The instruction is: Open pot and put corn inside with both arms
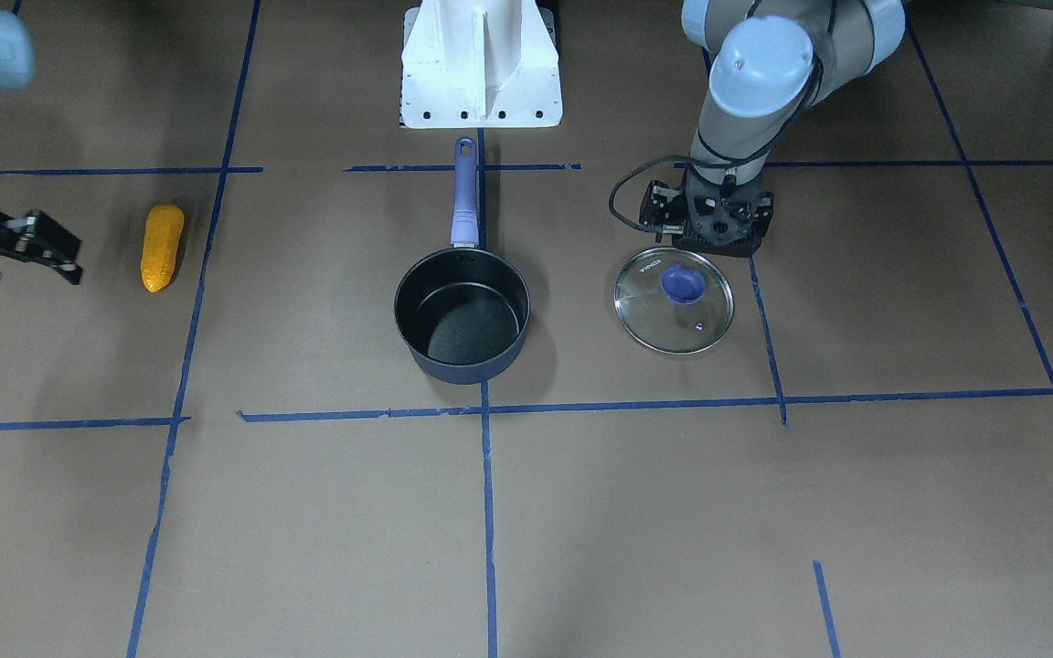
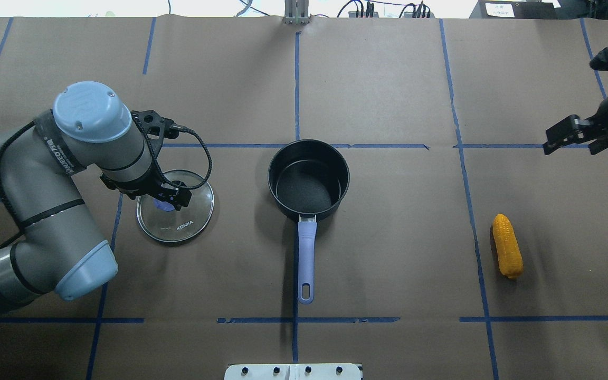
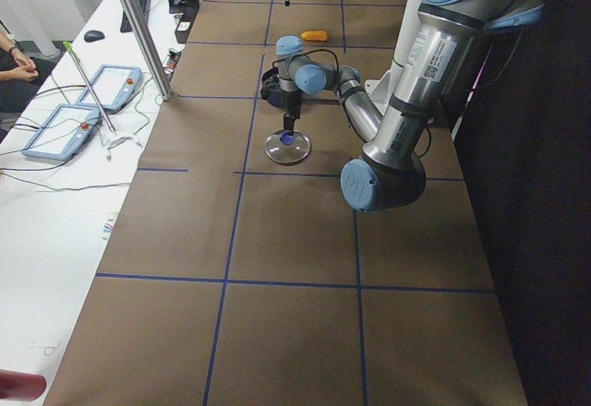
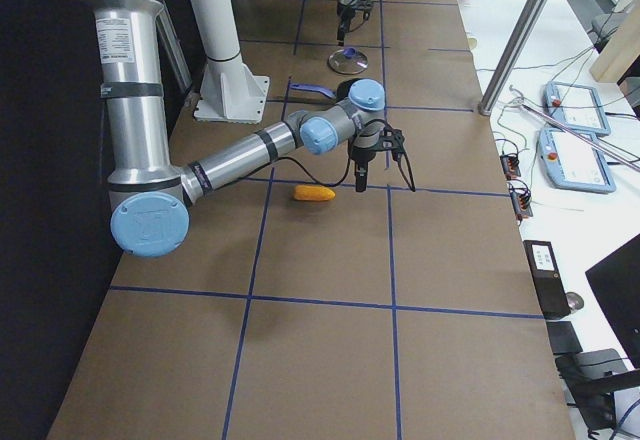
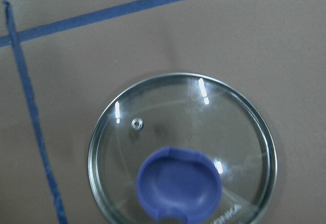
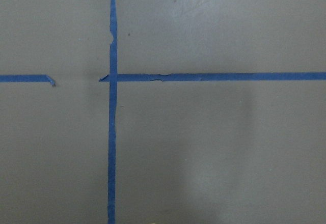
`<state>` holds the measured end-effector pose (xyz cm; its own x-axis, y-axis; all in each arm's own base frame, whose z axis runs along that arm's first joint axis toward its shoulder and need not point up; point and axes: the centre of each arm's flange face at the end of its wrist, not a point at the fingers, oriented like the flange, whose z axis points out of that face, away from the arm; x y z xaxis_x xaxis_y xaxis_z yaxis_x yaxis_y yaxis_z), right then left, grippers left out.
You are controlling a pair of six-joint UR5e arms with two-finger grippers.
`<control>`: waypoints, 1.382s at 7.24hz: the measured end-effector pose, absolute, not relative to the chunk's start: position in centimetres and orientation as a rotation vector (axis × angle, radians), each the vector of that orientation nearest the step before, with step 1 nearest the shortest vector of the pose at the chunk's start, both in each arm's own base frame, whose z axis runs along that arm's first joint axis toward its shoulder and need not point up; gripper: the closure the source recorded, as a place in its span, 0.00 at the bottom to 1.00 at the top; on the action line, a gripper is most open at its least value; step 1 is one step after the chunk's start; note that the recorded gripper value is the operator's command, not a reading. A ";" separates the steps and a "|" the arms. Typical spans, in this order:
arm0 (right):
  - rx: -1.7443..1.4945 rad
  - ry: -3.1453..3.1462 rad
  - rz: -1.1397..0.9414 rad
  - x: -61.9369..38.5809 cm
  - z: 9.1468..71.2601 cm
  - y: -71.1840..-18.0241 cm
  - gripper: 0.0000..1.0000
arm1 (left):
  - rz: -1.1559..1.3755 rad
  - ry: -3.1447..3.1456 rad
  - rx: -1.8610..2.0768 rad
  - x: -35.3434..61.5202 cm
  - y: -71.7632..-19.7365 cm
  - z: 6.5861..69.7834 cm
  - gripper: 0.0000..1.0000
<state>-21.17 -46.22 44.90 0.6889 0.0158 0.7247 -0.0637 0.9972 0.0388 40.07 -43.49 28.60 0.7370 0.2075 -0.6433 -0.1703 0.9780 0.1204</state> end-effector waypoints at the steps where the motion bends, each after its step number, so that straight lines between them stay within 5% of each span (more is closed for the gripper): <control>1: 0.069 -0.818 0.064 -23.3 46.0 -44.2 0.00 | 0.203 0.713 0.058 39.4 -43.4 28.0 0.00; 7: -0.066 -0.786 0.042 -30.9 49.9 -36.9 0.01 | 0.183 0.744 0.084 37.1 -43.7 26.4 0.00; 8: -0.085 -0.774 0.042 -31.5 50.7 -36.6 0.10 | 0.178 0.745 0.085 36.8 -43.9 26.4 0.00; 9: -0.097 -0.766 0.044 -32.0 51.2 -36.4 0.56 | 0.173 0.746 0.087 36.6 -44.1 26.3 0.00; 10: -0.103 -0.764 0.047 -32.2 51.4 -36.4 0.84 | 0.170 0.746 0.089 36.4 -44.3 26.3 0.00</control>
